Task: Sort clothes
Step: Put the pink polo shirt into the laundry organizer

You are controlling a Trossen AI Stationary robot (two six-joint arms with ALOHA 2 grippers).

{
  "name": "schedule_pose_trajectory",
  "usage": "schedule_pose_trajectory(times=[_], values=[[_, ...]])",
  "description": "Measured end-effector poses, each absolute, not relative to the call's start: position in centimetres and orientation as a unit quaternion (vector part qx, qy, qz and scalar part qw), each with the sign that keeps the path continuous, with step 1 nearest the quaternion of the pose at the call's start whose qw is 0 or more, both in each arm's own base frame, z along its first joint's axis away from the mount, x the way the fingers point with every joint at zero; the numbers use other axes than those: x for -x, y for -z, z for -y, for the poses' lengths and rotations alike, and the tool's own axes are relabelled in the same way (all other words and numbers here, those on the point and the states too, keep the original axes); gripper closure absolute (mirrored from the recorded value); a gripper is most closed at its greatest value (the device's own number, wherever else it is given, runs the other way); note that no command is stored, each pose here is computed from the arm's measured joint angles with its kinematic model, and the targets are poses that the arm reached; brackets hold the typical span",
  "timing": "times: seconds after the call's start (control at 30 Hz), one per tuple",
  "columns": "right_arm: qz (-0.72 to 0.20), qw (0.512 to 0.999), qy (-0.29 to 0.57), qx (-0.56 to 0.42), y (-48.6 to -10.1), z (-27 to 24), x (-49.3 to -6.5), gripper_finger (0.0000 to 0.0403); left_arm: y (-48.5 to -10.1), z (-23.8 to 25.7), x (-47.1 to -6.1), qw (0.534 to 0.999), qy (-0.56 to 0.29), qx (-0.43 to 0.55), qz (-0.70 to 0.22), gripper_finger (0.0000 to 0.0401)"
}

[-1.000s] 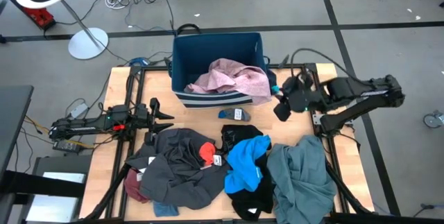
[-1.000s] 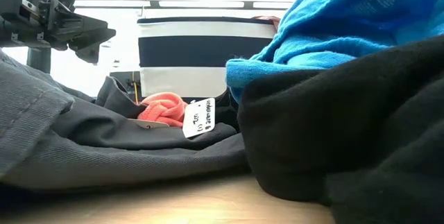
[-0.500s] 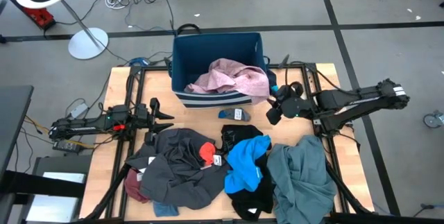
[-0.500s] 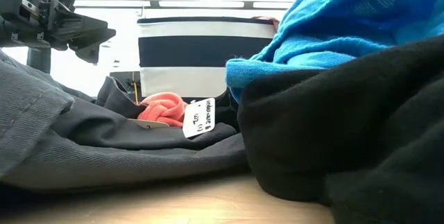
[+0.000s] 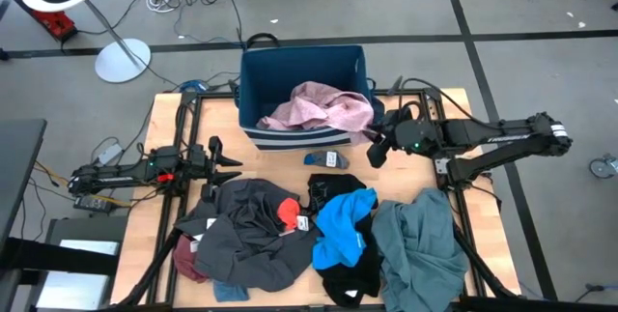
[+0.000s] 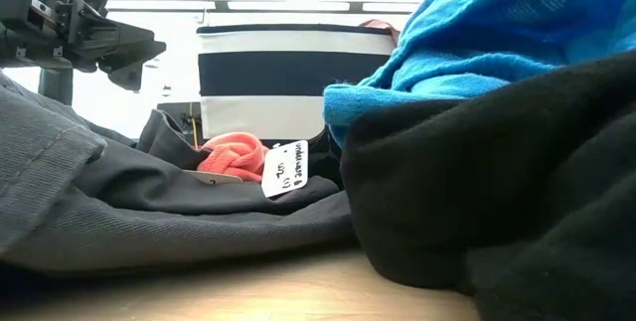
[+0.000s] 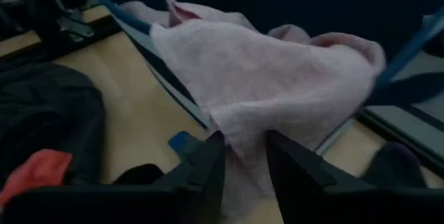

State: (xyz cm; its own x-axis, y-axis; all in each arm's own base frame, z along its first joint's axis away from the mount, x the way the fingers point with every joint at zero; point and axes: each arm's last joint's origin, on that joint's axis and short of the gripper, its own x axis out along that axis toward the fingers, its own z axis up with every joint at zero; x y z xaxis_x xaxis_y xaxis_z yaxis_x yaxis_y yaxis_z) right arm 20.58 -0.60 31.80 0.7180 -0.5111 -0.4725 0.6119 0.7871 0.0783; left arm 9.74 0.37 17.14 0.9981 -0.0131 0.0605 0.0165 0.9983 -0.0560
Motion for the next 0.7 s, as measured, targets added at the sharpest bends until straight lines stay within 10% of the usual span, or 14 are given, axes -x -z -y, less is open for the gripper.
schedule_pose_trajectory(times=[0.17,0.7], values=[[-0.182,0.933,0.294,-0.099,-32.6,0.7,-21.1,0.0391,-17.1,-0.4,-9.7,0.999,0.007,0.028,0.030,0.0272],[-0.018,0.958,0.273,-0.086,-38.9,4.0,-23.6,0.0401,-17.1,-0.4,-9.7,0.999,0.007,0.028,0.030,0.0272]])
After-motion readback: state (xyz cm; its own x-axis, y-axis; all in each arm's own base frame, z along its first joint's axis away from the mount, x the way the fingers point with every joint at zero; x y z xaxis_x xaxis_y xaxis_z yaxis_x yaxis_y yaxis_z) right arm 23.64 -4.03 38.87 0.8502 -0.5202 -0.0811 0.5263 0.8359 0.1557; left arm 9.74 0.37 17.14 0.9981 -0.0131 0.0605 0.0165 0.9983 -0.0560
